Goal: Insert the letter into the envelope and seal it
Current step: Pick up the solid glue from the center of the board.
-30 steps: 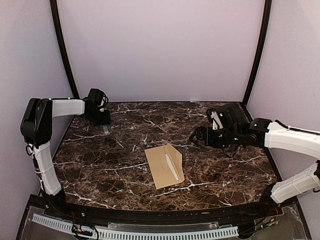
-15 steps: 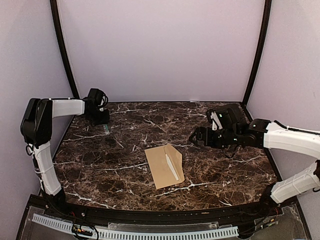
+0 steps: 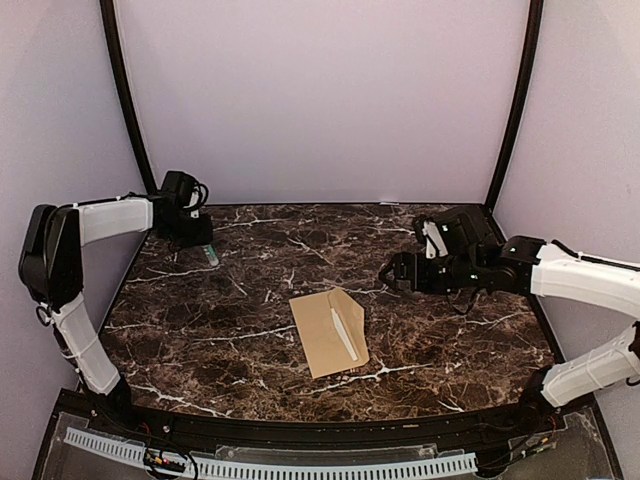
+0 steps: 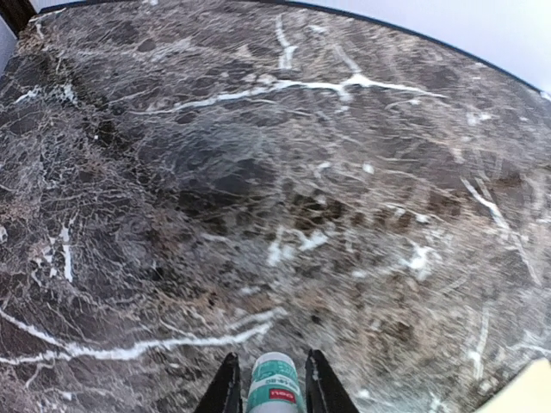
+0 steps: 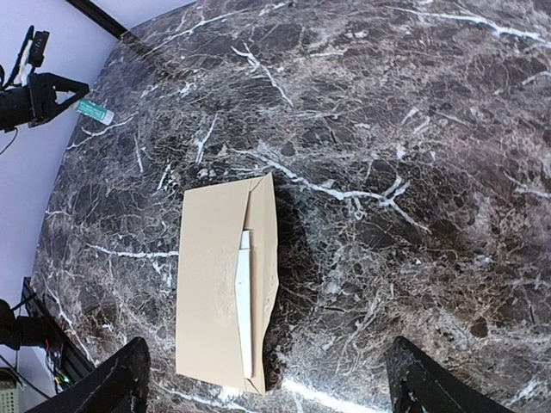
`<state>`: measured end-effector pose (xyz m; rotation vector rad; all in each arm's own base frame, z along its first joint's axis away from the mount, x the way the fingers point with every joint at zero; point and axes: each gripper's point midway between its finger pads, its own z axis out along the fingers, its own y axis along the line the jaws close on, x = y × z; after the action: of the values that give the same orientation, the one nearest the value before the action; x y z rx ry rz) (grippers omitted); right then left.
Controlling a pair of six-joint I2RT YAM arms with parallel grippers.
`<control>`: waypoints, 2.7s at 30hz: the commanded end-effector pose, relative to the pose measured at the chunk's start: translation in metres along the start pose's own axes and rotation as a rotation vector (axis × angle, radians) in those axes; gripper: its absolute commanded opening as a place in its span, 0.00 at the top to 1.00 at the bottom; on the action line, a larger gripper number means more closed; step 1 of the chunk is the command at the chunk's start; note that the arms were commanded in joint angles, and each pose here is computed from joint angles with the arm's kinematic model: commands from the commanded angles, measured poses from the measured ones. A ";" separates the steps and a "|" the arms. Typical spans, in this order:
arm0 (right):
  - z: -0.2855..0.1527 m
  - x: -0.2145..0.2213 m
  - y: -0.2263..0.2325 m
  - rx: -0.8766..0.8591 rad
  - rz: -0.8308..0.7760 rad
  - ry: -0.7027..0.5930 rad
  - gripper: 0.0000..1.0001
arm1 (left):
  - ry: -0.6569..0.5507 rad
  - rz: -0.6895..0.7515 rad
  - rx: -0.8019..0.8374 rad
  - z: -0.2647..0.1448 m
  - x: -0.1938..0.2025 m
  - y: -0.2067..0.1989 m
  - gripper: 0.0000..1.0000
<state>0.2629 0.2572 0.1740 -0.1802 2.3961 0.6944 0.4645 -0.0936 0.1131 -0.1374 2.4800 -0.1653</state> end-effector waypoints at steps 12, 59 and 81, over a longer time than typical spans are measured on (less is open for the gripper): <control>-0.070 -0.012 0.114 -0.526 -0.309 -0.050 0.23 | 0.106 0.222 0.941 -0.234 0.072 -0.181 0.90; -0.090 0.051 0.243 -0.838 -0.300 -0.105 1.00 | 0.156 0.238 1.322 -0.339 0.142 -0.274 0.39; -0.105 0.005 0.223 -0.771 -0.130 -0.346 1.00 | -0.165 0.022 1.331 -0.353 0.129 -0.284 0.22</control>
<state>0.1370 0.3995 0.3123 -0.5498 1.7647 1.3839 0.1647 -0.3564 0.3452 0.4478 1.8288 -1.5708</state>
